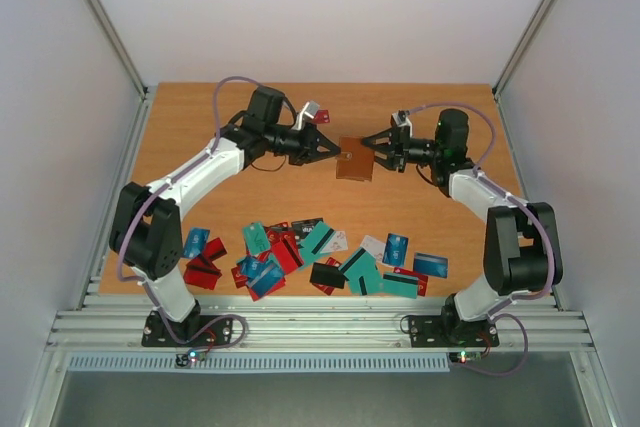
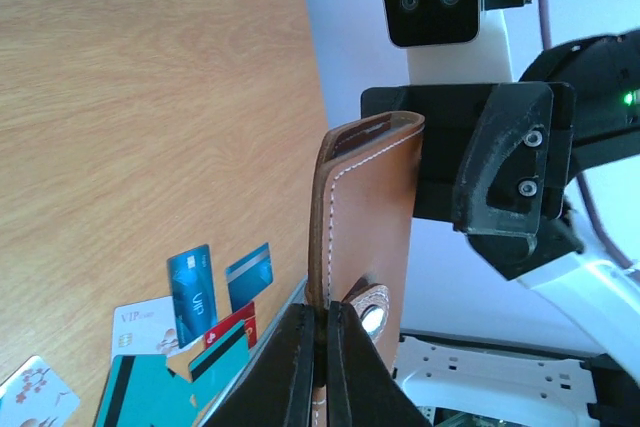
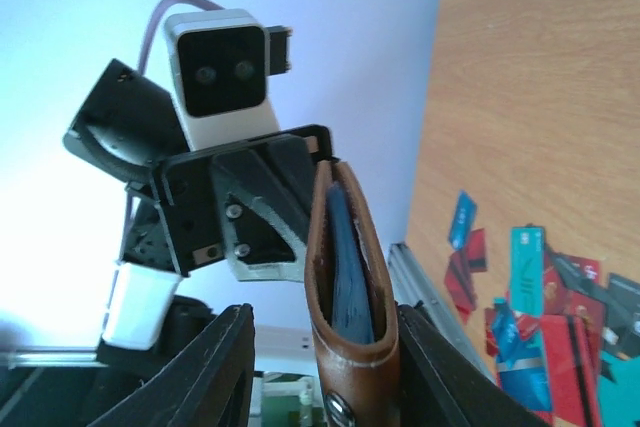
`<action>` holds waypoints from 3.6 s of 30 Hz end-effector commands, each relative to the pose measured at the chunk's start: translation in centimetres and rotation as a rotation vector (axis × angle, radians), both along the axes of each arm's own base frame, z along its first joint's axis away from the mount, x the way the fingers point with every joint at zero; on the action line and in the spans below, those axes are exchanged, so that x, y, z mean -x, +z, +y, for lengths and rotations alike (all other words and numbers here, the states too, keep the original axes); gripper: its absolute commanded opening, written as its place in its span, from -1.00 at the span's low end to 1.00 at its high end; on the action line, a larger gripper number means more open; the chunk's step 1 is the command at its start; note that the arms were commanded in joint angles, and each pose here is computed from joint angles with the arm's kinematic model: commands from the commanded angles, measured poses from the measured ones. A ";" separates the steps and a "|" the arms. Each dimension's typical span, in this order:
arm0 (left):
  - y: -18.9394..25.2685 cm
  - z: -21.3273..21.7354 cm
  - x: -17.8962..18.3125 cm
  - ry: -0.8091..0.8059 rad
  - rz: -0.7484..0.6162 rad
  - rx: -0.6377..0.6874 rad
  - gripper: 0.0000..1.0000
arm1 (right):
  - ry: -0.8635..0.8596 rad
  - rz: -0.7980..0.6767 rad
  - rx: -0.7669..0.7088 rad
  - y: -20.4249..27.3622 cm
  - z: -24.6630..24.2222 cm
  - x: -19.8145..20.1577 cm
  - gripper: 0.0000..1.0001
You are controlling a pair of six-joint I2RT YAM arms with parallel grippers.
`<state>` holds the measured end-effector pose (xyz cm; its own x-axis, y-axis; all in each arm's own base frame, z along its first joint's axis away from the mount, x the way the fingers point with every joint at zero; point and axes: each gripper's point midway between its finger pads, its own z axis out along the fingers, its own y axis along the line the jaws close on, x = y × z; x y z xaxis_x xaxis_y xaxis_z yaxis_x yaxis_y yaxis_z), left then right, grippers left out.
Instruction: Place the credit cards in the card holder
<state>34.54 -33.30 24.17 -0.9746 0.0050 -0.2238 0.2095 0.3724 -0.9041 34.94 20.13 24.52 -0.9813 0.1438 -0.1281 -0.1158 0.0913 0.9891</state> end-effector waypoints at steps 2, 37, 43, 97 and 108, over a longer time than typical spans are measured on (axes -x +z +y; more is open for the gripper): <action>3.9 -0.4 0.0 -0.019 -0.043 0.080 -1.00 | 0.075 -0.094 -0.110 3.8 0.7 0.9 -0.32; 3.4 2.9 0.0 0.098 -0.108 -0.186 0.05 | 0.026 -0.058 0.214 0.8 1.0 3.9 -0.98; 2.9 4.9 2.0 0.045 -0.287 -0.424 0.16 | -0.023 -0.004 0.395 -1.0 1.2 4.0 -0.98; -3.0 7.7 2.8 0.155 -0.457 -0.935 -0.03 | 0.016 0.075 0.455 -1.3 2.8 5.7 -0.97; 2.8 5.1 4.7 0.080 -0.379 -0.358 0.87 | 0.036 0.003 0.372 1.9 3.8 4.9 -0.98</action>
